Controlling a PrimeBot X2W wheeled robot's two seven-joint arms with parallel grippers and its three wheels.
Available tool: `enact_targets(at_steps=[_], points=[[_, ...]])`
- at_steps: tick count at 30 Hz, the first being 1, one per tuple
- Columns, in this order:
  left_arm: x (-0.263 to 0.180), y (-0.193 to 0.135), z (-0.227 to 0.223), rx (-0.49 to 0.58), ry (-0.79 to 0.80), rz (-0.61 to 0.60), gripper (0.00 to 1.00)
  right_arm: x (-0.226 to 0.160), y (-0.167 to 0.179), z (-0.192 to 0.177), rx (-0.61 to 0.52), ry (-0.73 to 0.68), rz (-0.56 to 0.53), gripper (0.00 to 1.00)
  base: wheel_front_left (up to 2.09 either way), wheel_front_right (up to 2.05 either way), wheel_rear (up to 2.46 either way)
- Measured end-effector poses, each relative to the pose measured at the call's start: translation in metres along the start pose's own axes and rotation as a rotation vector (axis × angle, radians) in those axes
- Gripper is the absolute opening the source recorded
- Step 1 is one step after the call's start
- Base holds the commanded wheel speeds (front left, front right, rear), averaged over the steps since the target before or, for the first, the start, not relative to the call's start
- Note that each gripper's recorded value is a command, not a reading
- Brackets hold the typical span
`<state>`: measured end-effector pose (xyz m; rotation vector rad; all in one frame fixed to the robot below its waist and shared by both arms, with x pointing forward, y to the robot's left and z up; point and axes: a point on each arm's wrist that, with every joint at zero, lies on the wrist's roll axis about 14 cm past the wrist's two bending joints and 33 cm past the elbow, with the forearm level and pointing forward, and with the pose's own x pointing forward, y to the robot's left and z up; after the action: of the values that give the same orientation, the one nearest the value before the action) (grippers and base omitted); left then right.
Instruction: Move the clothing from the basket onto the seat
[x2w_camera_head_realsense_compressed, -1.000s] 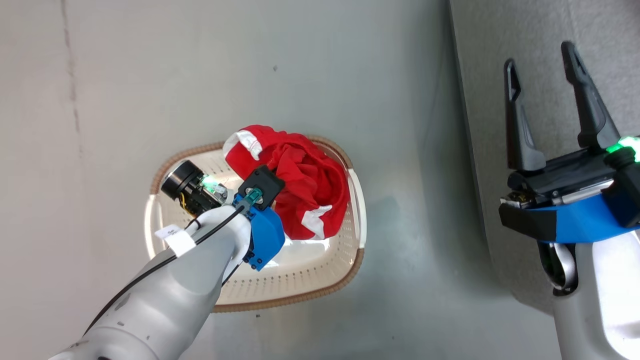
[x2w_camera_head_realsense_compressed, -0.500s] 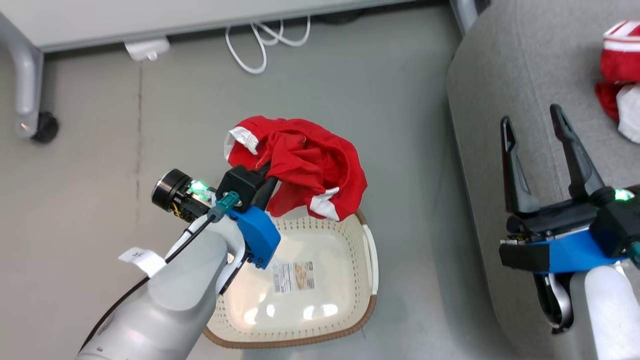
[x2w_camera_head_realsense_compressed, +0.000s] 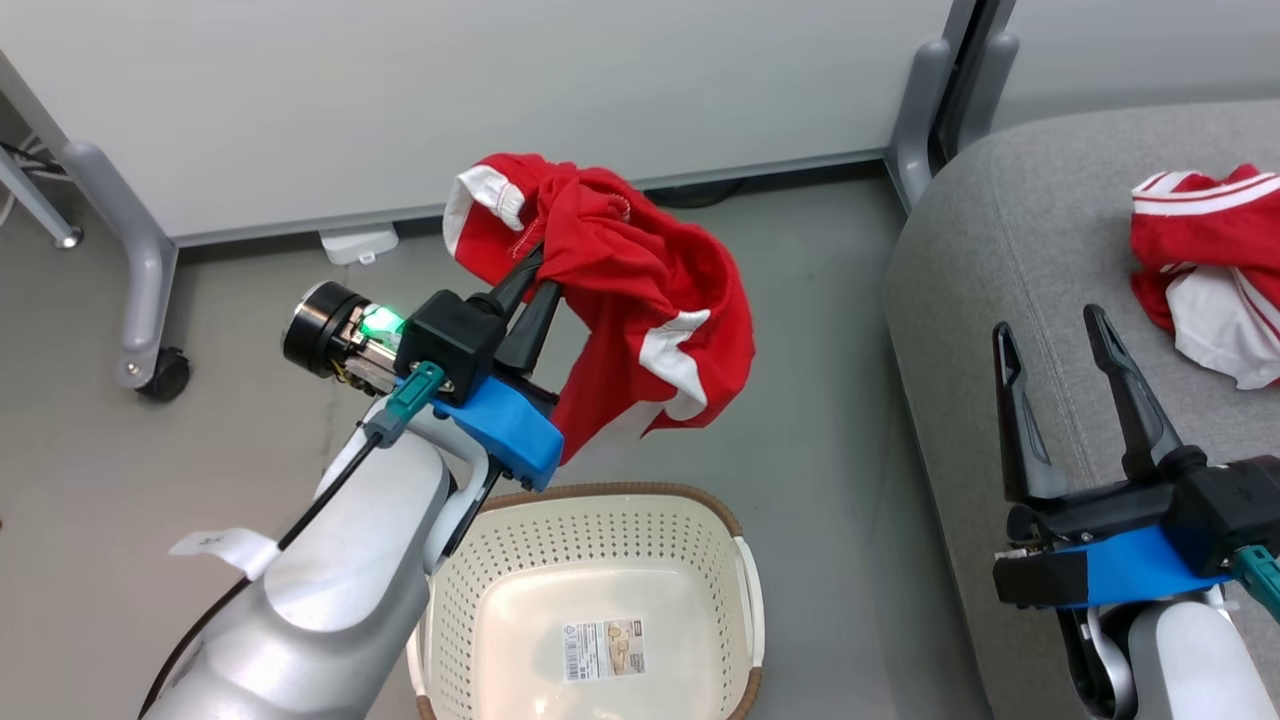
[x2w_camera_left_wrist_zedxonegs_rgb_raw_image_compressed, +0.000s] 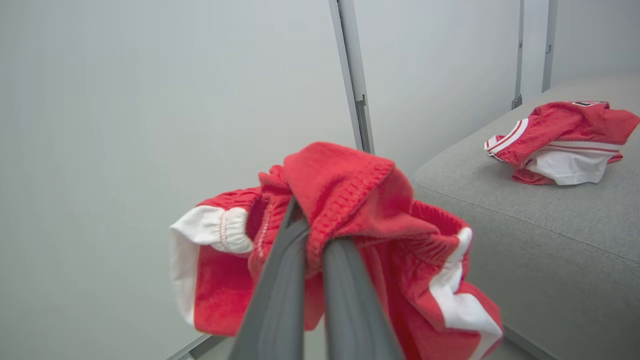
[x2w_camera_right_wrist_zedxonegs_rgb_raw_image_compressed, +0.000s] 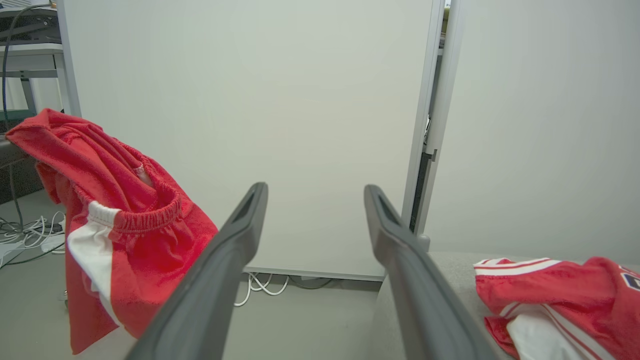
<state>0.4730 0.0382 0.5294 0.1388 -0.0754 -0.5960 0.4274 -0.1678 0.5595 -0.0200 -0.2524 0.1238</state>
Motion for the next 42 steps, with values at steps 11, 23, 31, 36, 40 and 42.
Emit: enact_targets(at_steps=[11, 23, 31, 36, 40, 42], points=[[-0.007, -0.001, 0.087, 0.041, -0.240, 0.013, 0.00, -0.014, 0.004, 0.012, 0.016, -0.020, -0.006, 1.00, 0.00, 0.00, 0.00], [-0.013, -0.010, 0.096, 0.029, -0.264, -0.004, 0.00, -0.015, 0.014, 0.020, 0.028, -0.038, 0.019, 1.00, 0.00, 0.00, 0.00], [-0.015, -0.014, 0.092, 0.025, -0.254, -0.009, 0.00, 0.009, 0.047, 0.062, 0.007, -0.170, 0.152, 1.00, 0.00, 0.00, 0.00], [-0.014, -0.017, 0.090, 0.017, -0.248, -0.014, 0.00, 0.018, 0.088, 0.079, 0.006, -0.225, 0.296, 1.00, 0.00, 0.00, 0.00], [-0.013, -0.018, 0.086, 0.006, -0.241, -0.017, 0.00, 0.024, 0.118, 0.079, 0.005, -0.226, 0.399, 1.00, 0.00, 0.00, 0.00], [-0.011, -0.019, 0.084, 0.007, -0.240, -0.021, 0.00, 0.028, 0.129, 0.073, 0.002, -0.211, 0.433, 1.00, 0.00, 0.00, 0.00]])
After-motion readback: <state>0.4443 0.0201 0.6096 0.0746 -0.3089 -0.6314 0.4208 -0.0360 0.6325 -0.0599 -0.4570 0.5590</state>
